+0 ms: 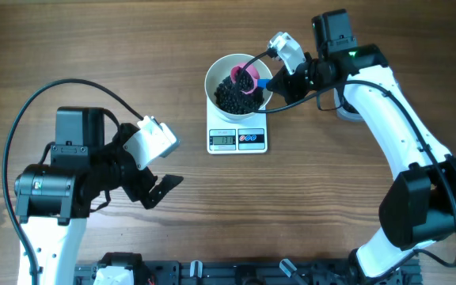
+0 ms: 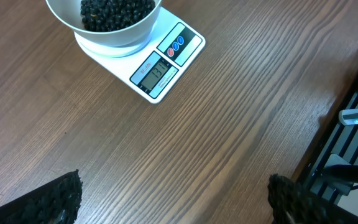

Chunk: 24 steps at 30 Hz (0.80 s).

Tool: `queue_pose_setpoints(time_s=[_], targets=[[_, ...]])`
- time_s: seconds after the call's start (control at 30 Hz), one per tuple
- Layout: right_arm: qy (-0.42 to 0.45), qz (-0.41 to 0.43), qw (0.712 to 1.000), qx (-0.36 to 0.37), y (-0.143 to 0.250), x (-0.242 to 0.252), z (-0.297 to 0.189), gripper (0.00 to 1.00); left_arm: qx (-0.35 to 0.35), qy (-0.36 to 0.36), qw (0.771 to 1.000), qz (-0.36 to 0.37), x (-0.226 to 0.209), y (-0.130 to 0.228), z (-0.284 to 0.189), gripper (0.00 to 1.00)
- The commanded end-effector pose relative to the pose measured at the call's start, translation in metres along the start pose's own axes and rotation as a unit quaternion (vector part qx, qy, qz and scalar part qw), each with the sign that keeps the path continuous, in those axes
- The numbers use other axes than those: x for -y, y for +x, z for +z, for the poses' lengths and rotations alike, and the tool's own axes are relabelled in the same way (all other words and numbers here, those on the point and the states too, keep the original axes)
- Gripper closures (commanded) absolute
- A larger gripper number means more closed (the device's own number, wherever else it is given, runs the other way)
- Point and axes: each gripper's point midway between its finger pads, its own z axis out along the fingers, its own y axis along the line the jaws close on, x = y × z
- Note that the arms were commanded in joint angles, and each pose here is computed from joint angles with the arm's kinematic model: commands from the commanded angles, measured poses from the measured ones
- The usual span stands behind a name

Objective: Scoop item into bowl and weigh 150g on scale

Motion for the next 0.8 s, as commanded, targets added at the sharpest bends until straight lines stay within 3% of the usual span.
queue_pose_setpoints(time_s=[0.0, 0.77], targets=[[0.029, -0.02, 0.999, 0.006, -0.007, 0.004, -0.013, 0.96, 0.008, -0.005, 1.0, 0.018, -0.001, -0.006, -0.004, 0.0], [0.06, -0.02, 0.998, -0.003, -0.005, 0.012, -0.018, 0.96, 0.008, -0.005, 1.0, 0.018, -0.001, -0.006, -0.004, 0.0]])
